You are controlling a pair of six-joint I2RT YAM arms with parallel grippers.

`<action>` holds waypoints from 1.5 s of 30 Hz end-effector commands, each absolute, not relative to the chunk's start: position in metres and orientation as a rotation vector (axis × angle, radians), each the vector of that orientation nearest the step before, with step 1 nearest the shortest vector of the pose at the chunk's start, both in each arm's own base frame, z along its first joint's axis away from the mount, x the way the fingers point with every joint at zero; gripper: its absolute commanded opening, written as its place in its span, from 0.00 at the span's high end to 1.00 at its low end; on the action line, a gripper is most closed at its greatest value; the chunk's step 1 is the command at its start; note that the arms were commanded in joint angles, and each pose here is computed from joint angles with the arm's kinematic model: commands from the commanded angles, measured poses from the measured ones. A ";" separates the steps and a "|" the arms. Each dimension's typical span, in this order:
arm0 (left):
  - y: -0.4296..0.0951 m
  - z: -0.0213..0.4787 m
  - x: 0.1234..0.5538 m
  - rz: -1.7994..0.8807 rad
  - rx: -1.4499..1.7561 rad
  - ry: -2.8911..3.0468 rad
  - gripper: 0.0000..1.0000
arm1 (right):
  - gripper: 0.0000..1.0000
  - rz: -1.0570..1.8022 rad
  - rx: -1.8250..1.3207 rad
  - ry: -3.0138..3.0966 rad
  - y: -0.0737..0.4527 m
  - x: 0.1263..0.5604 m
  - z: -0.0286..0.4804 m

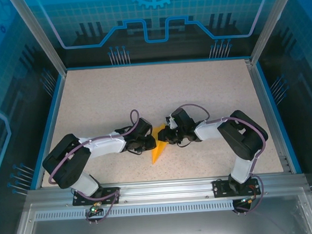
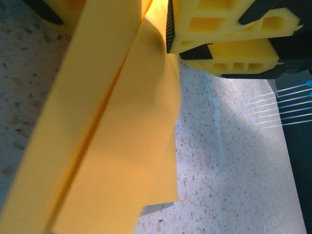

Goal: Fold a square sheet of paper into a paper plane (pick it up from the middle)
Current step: Turn over the paper at the center of the table.

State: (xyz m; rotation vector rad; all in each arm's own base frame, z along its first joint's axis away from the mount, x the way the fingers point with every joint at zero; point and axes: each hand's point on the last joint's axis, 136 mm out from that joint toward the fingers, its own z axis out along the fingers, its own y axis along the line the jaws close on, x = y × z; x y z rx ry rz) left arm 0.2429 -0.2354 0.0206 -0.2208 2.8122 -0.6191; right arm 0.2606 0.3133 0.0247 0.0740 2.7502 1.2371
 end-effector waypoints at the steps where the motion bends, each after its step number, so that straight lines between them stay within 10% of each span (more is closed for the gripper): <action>1: -0.234 0.028 0.242 -0.663 -0.241 2.792 0.75 | 0.83 1.192 0.006 2.776 0.317 0.257 0.022; 45: -0.216 0.084 0.237 -0.719 -0.240 2.649 0.65 | 0.89 1.030 -0.115 2.876 0.333 0.256 0.070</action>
